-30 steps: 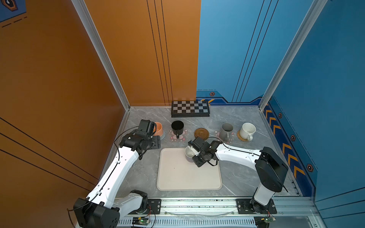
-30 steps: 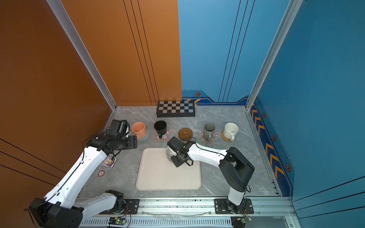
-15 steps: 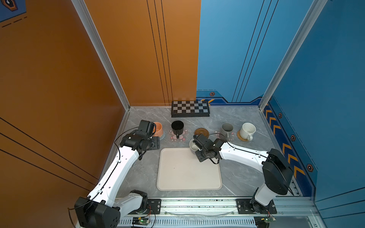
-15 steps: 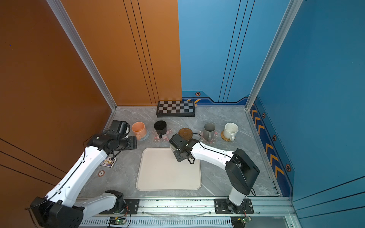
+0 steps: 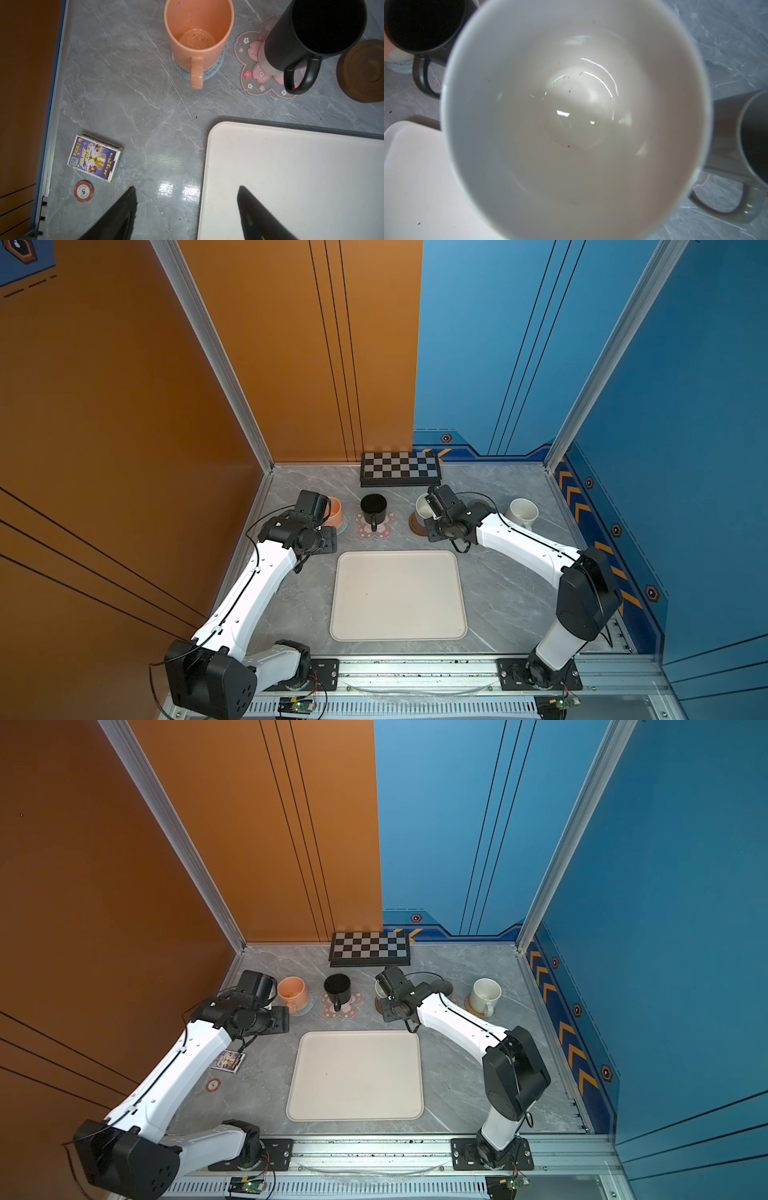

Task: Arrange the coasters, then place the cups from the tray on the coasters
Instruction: 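Grip the lavender mug rim and carry it toward the wooden coaster, then lower the lavender mug onto the brown wooden coaster with the right gripper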

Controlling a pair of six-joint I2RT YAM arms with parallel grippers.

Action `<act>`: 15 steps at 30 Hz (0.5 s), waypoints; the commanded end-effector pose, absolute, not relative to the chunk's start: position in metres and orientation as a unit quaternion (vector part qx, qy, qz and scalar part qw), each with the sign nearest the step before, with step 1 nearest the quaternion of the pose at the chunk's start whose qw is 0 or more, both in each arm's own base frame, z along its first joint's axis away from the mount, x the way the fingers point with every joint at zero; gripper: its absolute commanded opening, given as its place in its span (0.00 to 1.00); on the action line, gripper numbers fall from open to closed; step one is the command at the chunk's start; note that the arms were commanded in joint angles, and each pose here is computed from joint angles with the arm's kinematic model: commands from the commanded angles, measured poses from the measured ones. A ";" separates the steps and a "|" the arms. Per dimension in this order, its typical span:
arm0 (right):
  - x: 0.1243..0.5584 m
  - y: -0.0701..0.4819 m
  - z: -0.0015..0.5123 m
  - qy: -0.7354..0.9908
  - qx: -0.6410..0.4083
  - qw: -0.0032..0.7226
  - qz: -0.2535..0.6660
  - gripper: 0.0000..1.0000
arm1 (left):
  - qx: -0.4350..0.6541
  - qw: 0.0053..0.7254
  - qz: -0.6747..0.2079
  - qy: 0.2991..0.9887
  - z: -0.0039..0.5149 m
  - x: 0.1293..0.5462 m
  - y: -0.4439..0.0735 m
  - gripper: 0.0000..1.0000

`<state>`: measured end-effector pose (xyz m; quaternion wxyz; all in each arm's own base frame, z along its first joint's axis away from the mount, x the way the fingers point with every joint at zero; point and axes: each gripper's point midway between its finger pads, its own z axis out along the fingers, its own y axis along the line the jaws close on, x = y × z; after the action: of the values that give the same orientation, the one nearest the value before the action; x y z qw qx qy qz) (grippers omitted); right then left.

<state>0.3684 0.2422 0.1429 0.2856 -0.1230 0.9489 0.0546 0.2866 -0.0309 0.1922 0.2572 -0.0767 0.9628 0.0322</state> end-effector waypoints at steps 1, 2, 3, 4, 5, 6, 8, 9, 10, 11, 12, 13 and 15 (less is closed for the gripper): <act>0.393 0.244 0.155 0.943 -0.094 0.315 0.058 0.00 | -0.095 0.265 0.044 0.959 0.202 0.291 -0.023 0.77; 0.397 0.244 0.152 0.944 -0.089 0.314 0.056 0.00 | -0.097 0.264 0.046 0.958 0.202 0.292 -0.023 0.77; 0.400 0.244 0.150 0.944 -0.085 0.313 0.055 0.00 | -0.099 0.265 0.046 0.958 0.202 0.293 -0.023 0.77; 0.404 0.243 0.148 0.945 -0.078 0.312 0.054 0.00 | -0.101 0.264 0.047 0.958 0.202 0.294 -0.022 0.77; 0.407 0.244 0.147 0.946 -0.073 0.311 0.056 0.00 | -0.102 0.265 0.048 0.958 0.202 0.295 -0.022 0.77; 0.410 0.245 0.145 0.947 -0.070 0.308 0.057 0.00 | -0.103 0.264 0.050 0.958 0.202 0.295 -0.021 0.77; 0.414 0.248 0.141 0.948 -0.068 0.304 0.061 0.00 | -0.105 0.267 0.057 0.956 0.205 0.298 -0.019 0.77; 0.416 0.249 0.141 0.948 -0.067 0.304 0.061 0.00 | -0.104 0.268 0.061 0.956 0.206 0.299 -0.017 0.77; 0.418 0.250 0.140 0.949 -0.066 0.304 0.061 0.00 | -0.104 0.269 0.062 0.955 0.206 0.300 -0.016 0.77; 0.420 0.252 0.138 0.949 -0.065 0.303 0.062 0.00 | -0.106 0.270 0.063 0.955 0.207 0.301 -0.015 0.77; 0.421 0.252 0.137 0.949 -0.063 0.301 0.063 0.00 | -0.106 0.269 0.063 0.955 0.208 0.302 -0.014 0.77; 0.423 0.253 0.136 0.950 -0.062 0.301 0.064 0.00 | -0.108 0.269 0.062 0.955 0.207 0.303 -0.014 0.77; 0.426 0.254 0.134 0.951 -0.058 0.298 0.066 0.00 | -0.110 0.266 0.062 0.956 0.206 0.304 -0.013 0.77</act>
<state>0.4043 0.2468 0.1071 0.2569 -0.0826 0.9619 0.0446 0.3020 -0.0194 0.2006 0.2651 -0.1026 0.9574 0.0509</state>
